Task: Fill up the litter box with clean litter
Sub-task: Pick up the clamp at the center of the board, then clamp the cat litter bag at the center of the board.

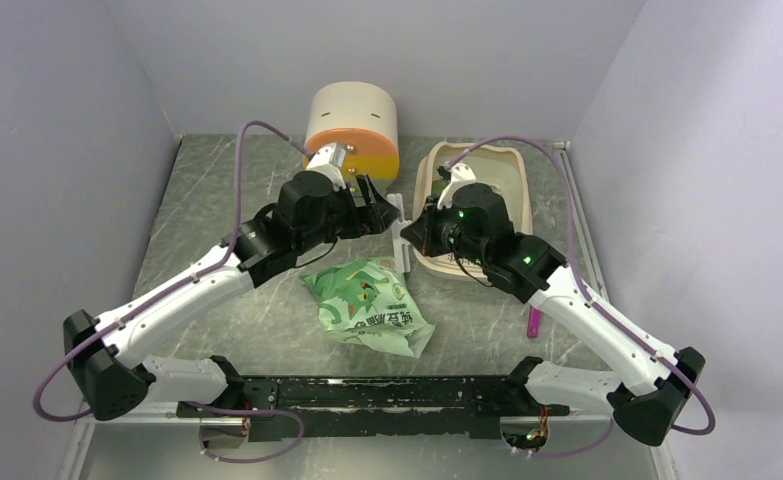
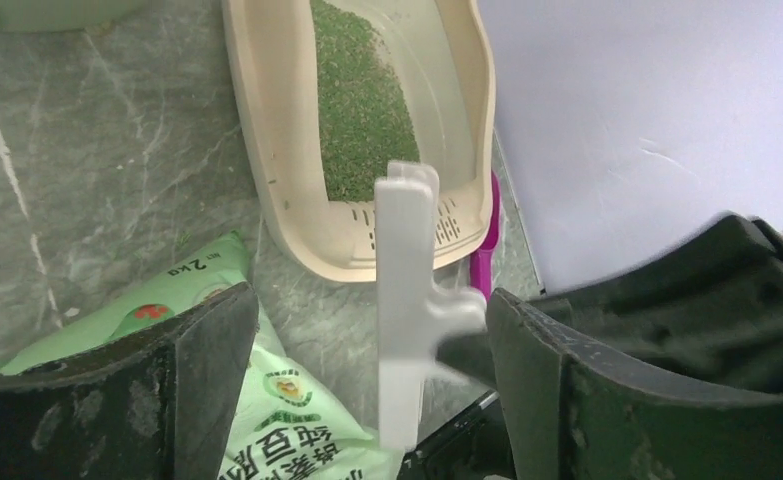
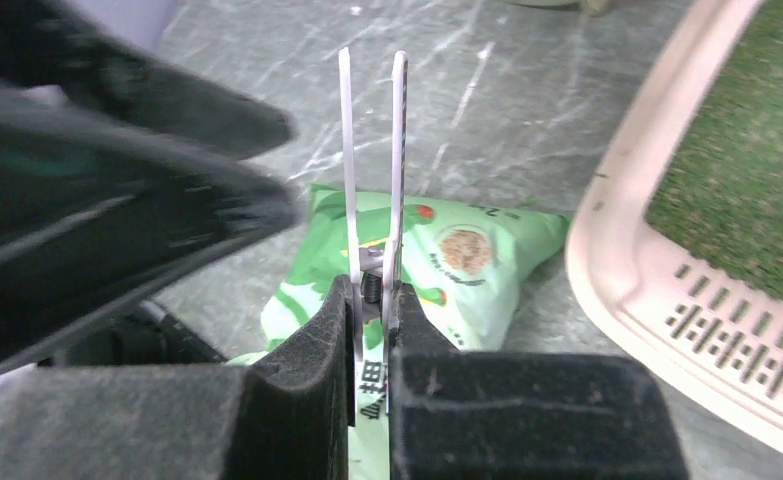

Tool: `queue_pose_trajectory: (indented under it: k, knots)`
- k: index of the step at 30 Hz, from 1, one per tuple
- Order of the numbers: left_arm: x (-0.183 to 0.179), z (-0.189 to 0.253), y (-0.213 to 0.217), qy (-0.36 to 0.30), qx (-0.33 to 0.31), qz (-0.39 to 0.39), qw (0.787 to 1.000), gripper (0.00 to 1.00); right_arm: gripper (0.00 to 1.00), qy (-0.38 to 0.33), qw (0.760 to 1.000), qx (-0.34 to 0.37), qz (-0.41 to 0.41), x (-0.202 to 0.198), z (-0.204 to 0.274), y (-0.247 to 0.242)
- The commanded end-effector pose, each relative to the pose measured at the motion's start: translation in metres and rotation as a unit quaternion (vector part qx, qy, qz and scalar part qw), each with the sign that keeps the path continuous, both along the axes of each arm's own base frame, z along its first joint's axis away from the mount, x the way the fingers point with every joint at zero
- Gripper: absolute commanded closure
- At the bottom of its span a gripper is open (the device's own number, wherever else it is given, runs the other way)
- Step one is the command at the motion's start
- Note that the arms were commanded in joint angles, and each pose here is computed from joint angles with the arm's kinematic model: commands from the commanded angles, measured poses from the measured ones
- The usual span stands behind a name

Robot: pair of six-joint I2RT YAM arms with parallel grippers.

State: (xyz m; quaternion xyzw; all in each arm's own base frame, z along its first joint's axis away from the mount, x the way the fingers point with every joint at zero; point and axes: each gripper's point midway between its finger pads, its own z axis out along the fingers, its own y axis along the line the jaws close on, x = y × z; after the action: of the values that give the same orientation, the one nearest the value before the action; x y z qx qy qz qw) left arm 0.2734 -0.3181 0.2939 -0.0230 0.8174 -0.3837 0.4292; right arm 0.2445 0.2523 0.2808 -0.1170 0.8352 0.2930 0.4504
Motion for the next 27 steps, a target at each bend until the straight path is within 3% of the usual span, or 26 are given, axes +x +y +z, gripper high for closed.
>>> queue_pose_trajectory:
  k: [1,3,5,8,10,15,18,22,25,27]
  knots:
    - [-0.017,0.053,0.021,-0.109,0.007,-0.036,0.993,0.12,1.00,-0.010,0.996,-0.037,-0.078,0.015,0.000,-0.033]
    - [-0.043,0.064,0.014,-0.179,0.019,-0.133,0.975,0.13,1.00,-0.004,0.993,-0.045,-0.108,0.021,-0.003,-0.050]
    - [-0.085,0.068,0.005,-0.243,0.036,-0.268,0.932,0.18,1.00,0.002,0.989,-0.051,-0.137,0.026,-0.004,-0.068]
    - [-0.147,0.065,0.005,-0.290,0.033,-0.422,0.859,0.24,1.00,0.008,0.983,-0.063,-0.172,0.030,-0.009,-0.092]
    - [-0.186,0.045,0.006,-0.272,0.041,-0.505,0.818,0.25,1.00,0.007,0.981,-0.067,-0.181,0.029,-0.010,-0.099]
    - [-0.269,-0.032,-0.013,-0.232,0.141,-0.615,0.741,0.27,1.00,0.017,0.977,-0.064,-0.201,0.021,-0.015,-0.109]
    - [-0.298,-0.072,-0.012,-0.206,0.194,-0.636,0.718,0.24,1.00,0.019,0.976,-0.061,-0.210,0.017,-0.015,-0.114]
    - [-0.309,-0.114,-0.010,-0.206,0.283,-0.627,0.696,0.21,1.00,0.015,0.975,-0.057,-0.215,0.013,-0.013,-0.118]
    - [-0.277,-0.141,-0.007,-0.214,0.384,-0.550,0.710,0.16,1.00,0.017,0.975,-0.056,-0.215,0.011,-0.012,-0.120]
    - [-0.246,-0.154,-0.001,-0.210,0.454,-0.464,0.731,0.12,1.00,0.015,0.975,-0.052,-0.216,0.010,-0.012,-0.120]
